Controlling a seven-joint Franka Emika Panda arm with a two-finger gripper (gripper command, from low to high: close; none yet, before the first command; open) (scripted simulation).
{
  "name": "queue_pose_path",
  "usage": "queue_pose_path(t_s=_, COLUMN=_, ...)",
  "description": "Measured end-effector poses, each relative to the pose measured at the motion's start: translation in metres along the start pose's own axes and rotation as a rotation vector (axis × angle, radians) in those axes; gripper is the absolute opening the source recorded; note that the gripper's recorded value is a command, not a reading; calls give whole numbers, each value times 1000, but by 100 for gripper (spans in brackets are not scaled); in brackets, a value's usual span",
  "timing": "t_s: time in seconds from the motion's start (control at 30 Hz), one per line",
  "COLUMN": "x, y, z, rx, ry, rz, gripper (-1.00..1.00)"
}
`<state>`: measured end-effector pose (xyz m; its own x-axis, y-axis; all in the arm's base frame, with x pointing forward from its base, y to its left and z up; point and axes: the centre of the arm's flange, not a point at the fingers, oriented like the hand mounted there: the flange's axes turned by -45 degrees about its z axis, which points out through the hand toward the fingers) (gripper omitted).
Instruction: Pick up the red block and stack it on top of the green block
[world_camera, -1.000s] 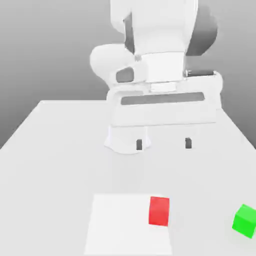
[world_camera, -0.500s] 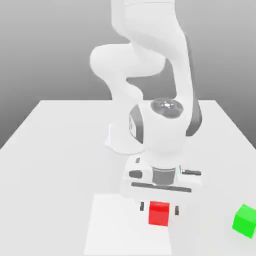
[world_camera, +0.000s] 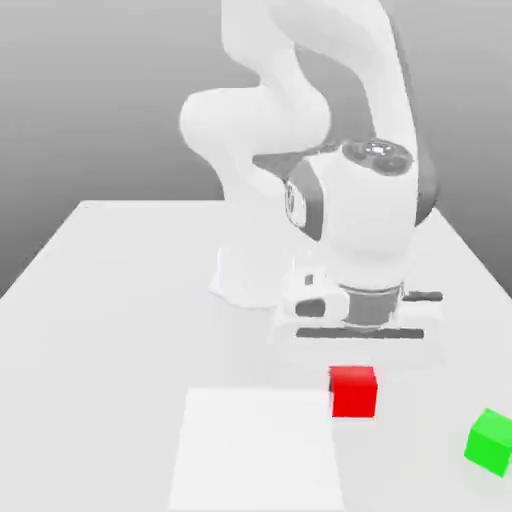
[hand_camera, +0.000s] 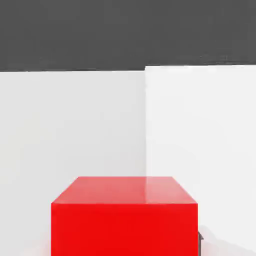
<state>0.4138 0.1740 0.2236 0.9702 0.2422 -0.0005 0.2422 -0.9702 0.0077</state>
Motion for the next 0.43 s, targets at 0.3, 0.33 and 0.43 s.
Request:
queue_pose_path(t_s=0.3, x=30, y=-126, z=23, rx=8, ry=2, rz=-519, gripper=-100)
queue_pose_path(t_s=0.33, x=30, y=-127, z=34, rx=8, ry=2, rz=-522, gripper=100)
queue_pose_path(t_s=0.43, x=30, y=-127, z=34, rx=8, ry=2, rz=-522, gripper=100)
